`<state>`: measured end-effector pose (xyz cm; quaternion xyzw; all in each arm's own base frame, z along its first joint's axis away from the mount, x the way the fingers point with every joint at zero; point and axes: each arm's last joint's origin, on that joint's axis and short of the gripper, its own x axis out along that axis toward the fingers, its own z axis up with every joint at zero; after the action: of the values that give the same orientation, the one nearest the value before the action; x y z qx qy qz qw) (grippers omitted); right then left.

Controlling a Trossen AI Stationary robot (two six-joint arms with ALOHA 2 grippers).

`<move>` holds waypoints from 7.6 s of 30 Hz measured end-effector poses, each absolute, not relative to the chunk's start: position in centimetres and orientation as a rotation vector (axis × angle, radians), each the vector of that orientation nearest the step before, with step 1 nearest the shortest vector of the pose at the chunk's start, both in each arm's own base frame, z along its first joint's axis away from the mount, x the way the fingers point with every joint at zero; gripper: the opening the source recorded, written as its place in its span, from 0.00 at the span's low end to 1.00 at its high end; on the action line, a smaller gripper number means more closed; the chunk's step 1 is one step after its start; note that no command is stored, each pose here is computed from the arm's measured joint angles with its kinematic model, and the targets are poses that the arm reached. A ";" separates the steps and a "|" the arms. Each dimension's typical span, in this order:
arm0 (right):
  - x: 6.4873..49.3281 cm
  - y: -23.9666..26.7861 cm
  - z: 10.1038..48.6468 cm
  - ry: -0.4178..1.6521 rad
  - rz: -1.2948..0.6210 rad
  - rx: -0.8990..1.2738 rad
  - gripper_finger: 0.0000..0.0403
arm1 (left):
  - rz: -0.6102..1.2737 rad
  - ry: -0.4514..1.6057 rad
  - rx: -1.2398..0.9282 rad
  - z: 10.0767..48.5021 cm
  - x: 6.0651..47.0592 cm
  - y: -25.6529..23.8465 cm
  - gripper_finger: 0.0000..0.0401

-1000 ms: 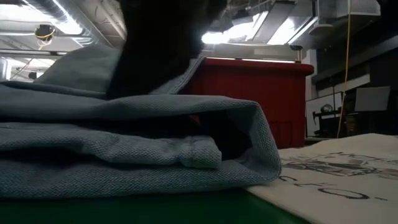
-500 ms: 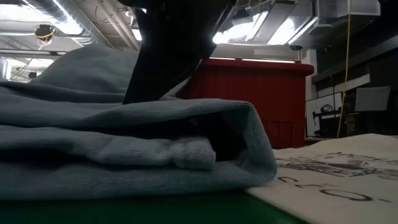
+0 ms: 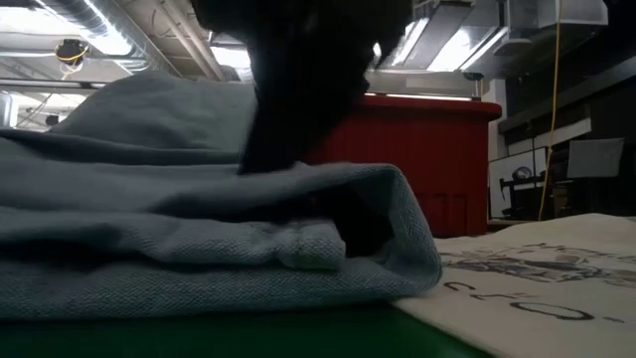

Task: Fold Laundry from Bin
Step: Fold the blue jeans

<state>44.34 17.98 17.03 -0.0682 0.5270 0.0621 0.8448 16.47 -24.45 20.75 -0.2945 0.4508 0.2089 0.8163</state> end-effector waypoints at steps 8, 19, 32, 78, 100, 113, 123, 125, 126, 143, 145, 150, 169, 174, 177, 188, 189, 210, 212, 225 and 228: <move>43.5 17.7 14.6 1.176 0.127 -0.076 0.39 | 0.525 1.240 -0.569 16.0 17.1 -25.7 0.09; 43.5 17.7 15.4 1.195 0.130 -0.089 0.39 | 0.459 1.296 -0.645 17.1 17.0 -26.0 0.09; 45.6 18.6 18.4 0.990 0.201 -0.106 0.39 | 0.441 1.013 -0.612 24.2 16.4 -20.9 0.09; 45.5 18.4 18.1 0.988 0.181 -0.150 0.39 | 0.535 1.397 -0.135 21.2 18.2 -11.8 0.33; 46.1 18.5 13.8 1.086 0.220 -0.132 0.39 | 0.843 1.291 -0.197 16.1 15.7 -9.6 0.22; 46.1 18.5 13.7 1.089 0.222 -0.133 0.39 | 0.869 1.398 -0.230 20.1 16.6 -10.1 0.22; 46.1 18.5 13.7 1.091 0.221 -0.135 0.39 | 0.763 1.395 -0.324 21.6 17.2 -11.8 0.22; 46.1 18.5 13.7 1.091 0.221 -0.135 0.39 | 0.766 1.392 -0.336 21.1 17.0 -12.0 0.22; 46.1 18.5 13.7 1.092 0.221 -0.135 0.39 | 0.763 1.388 -0.340 20.7 16.9 -12.1 0.22; 46.2 18.4 13.6 1.081 0.214 -0.138 0.39 | 0.885 1.344 -0.228 15.2 14.6 -9.4 0.22; 46.2 18.4 13.6 1.081 0.210 -0.141 0.39 | 0.897 1.343 -0.232 15.3 14.7 -9.2 0.22; 46.1 18.4 13.9 1.080 0.199 -0.149 0.39 | 0.860 1.394 -0.259 16.9 15.5 -9.9 0.22; 44.4 17.0 21.6 0.980 0.072 -0.259 0.39 | 0.447 1.188 -0.557 22.9 18.4 -17.0 0.22; 44.2 14.8 20.8 1.074 -0.047 -0.306 0.39 | 0.426 1.134 -0.644 20.7 17.9 -19.4 0.22; 44.2 13.3 19.9 1.127 -0.095 -0.272 0.39 | 0.461 1.165 -0.632 18.6 17.4 -20.7 0.22; 43.8 8.7 15.0 1.239 -0.052 -0.029 0.39 | 0.400 1.207 -0.650 13.3 17.9 -24.9 0.22; 43.7 8.6 14.9 1.247 -0.040 -0.011 0.39 | 0.381 1.200 -0.671 13.3 18.1 -25.1 0.22; 43.6 12.7 18.1 1.211 0.175 -0.065 0.39 | 0.212 1.374 -0.788 14.3 17.8 -26.7 0.22; 43.7 12.7 19.0 1.210 0.178 -0.079 0.39 | 0.207 1.373 -0.788 14.5 17.8 -26.9 0.22; 44.6 12.5 21.2 1.113 0.097 -0.202 0.39 | 0.097 1.324 -0.812 17.3 19.0 -28.7 0.22; 44.6 12.2 20.9 1.109 0.029 -0.244 0.39 | 0.084 1.316 -0.823 17.7 19.1 -28.9 0.22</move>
<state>44.59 12.19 20.92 -0.1154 0.5250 0.0138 0.8431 19.13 -28.89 17.69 -0.3713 0.5936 0.0380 0.7129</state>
